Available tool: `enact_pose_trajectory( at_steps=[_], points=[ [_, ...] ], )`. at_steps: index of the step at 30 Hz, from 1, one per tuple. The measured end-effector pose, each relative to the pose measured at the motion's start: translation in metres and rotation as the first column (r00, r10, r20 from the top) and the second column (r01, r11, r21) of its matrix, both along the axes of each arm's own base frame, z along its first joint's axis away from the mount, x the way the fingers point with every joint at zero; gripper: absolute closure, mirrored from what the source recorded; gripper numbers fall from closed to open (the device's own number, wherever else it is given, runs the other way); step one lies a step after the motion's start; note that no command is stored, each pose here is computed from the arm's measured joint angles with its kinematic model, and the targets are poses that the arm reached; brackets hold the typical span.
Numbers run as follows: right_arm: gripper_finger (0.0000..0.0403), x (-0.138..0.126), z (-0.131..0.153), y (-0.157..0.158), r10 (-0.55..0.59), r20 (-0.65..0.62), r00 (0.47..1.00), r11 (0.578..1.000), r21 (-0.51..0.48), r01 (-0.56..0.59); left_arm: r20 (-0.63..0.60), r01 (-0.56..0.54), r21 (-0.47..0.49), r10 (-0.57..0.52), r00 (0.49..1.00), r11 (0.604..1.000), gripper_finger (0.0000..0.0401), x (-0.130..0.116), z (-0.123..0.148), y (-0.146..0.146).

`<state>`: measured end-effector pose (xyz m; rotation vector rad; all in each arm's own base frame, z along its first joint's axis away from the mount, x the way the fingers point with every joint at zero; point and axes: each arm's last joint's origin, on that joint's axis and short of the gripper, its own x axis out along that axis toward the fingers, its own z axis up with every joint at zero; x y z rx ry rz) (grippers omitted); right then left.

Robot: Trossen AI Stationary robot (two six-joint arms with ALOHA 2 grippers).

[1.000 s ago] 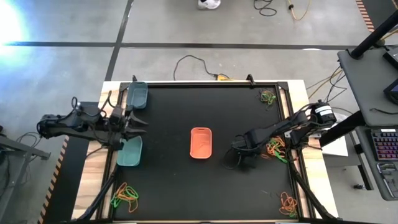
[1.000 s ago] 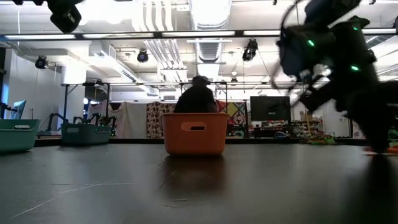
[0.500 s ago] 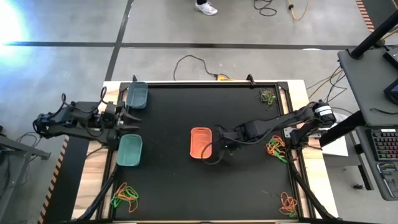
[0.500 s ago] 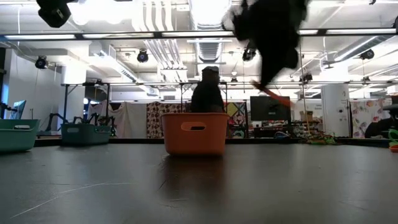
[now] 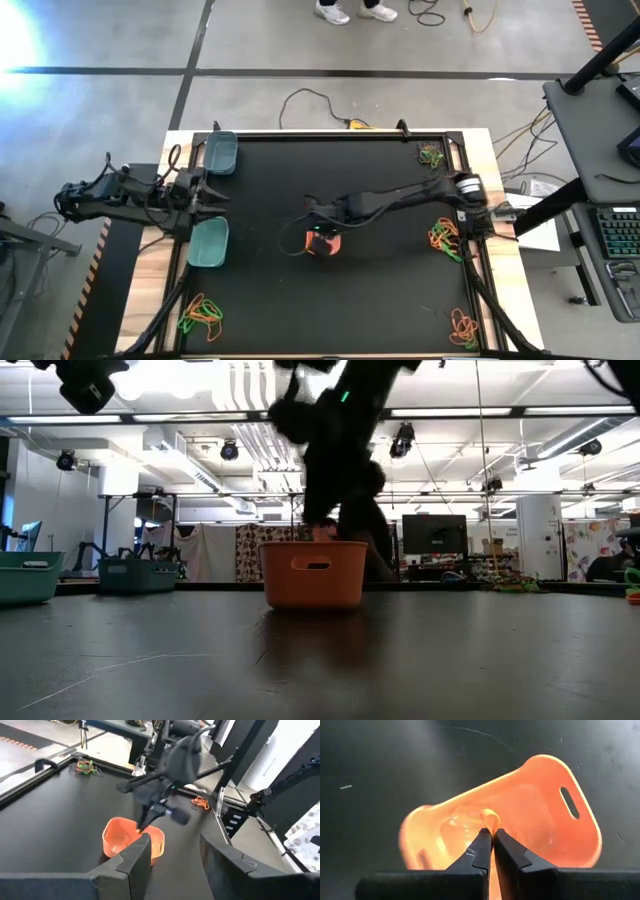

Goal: Sort rubber bands into baskets
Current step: Put the orange rubber band into the orange bin

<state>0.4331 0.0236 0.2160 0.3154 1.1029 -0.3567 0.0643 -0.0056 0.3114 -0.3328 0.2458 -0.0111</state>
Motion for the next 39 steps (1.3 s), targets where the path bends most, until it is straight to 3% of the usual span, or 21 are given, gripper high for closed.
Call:
enact_pose_trajectory(
  at_steps=[6, 11, 19, 31, 35, 39],
  points=[
    [0.0394, 0.016, -0.035, -0.018, -0.038, -0.147, 0.988, 0.999, -0.022, 0.035, -0.028, 0.049, -0.035, -0.05, 0.998, 0.998, 0.0249, 0.0, -0.004, -0.002],
    [0.0385, 0.025, -0.051, -0.023, -0.04, -0.191, 0.981, 0.999, -0.016, 0.038, -0.03, 0.052, -0.032, -0.053, 0.998, 0.998, 0.0249, 0.0, -0.005, -0.002],
    [0.0315, 0.031, -0.056, -0.025, -0.002, -0.232, 0.973, 1.0, -0.024, -0.003, -0.021, 0.055, -0.006, -0.055, 0.998, 0.998, 0.0249, -0.001, -0.004, -0.002],
    [0.0222, -0.003, 0.039, -0.026, 0.02, -0.118, 0.993, 0.998, -0.056, -0.027, 0.043, 0.015, -0.001, -0.015, 0.999, 1.0, 0.0249, 0.0, 0.003, 0.0],
    [0.0206, -0.036, 0.058, -0.027, -0.032, -0.155, 0.987, 0.996, -0.087, 0.018, 0.067, 0.015, -0.003, -0.015, 0.998, 1.0, 0.0249, 0.003, 0.006, -0.001],
    [0.02, -0.083, 0.054, -0.027, -0.154, -0.23, 0.961, 0.987, -0.07, 0.142, 0.053, 0.015, 0.002, -0.016, 0.998, 1.0, 0.0249, 0.01, 0.006, -0.002]
  ],
)
